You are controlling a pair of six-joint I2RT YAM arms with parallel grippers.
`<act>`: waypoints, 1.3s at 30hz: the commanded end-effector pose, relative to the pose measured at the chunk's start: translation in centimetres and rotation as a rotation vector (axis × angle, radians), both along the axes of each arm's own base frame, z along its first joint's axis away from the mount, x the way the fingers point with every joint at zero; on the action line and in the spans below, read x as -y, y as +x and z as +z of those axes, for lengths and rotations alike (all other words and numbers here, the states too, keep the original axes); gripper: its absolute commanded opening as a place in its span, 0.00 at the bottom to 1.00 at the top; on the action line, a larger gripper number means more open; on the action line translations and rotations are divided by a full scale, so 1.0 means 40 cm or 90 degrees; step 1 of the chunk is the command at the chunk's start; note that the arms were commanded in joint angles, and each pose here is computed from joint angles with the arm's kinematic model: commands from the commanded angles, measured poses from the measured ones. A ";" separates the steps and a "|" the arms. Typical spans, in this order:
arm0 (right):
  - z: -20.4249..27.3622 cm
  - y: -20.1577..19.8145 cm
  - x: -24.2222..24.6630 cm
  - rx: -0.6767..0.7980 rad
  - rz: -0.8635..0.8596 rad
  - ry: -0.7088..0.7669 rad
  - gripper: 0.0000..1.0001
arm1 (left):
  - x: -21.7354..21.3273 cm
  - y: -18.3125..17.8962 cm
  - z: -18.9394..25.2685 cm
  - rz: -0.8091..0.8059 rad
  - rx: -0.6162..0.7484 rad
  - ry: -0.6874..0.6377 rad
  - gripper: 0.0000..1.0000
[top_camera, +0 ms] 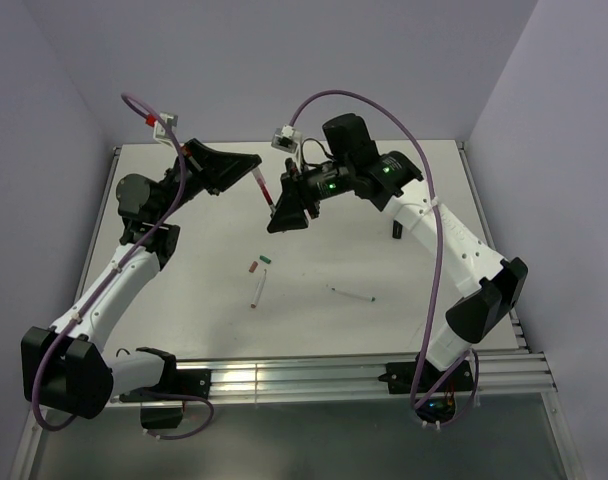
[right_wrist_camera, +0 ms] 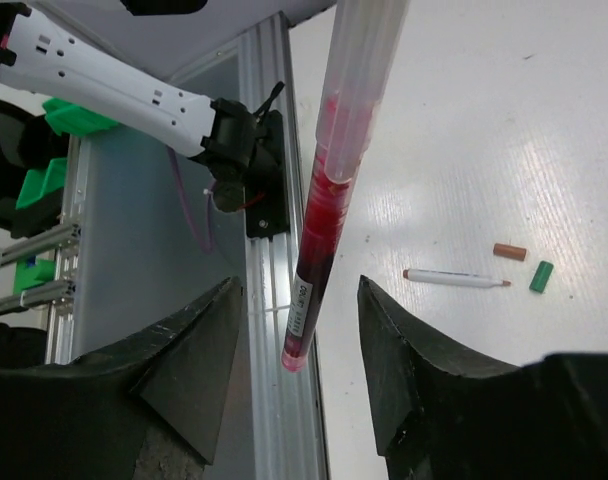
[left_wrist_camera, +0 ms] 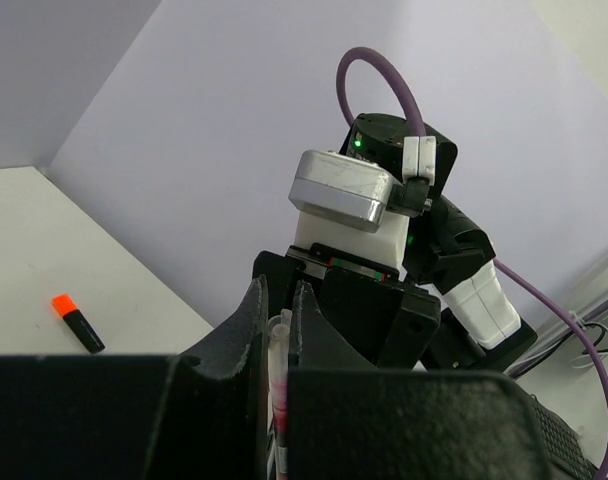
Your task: Insert the pens into the pen caps
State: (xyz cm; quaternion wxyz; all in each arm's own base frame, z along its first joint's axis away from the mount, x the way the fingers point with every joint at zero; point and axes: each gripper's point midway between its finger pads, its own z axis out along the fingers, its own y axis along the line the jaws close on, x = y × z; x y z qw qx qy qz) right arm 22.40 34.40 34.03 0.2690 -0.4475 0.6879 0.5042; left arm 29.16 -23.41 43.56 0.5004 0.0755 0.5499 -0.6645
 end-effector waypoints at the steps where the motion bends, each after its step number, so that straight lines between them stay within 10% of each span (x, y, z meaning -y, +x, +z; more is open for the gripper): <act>1: 0.079 0.011 -0.001 0.050 0.002 0.051 0.58 | -0.001 -0.016 0.011 -0.015 0.010 -0.002 0.00; 30: 0.113 0.066 -0.005 -0.010 -0.024 0.086 0.42 | 0.042 -0.042 -0.049 -0.056 -0.011 0.015 0.00; 39: 0.099 0.067 -0.007 -0.020 -0.024 0.083 0.00 | 0.042 -0.038 -0.051 -0.049 -0.006 0.019 0.00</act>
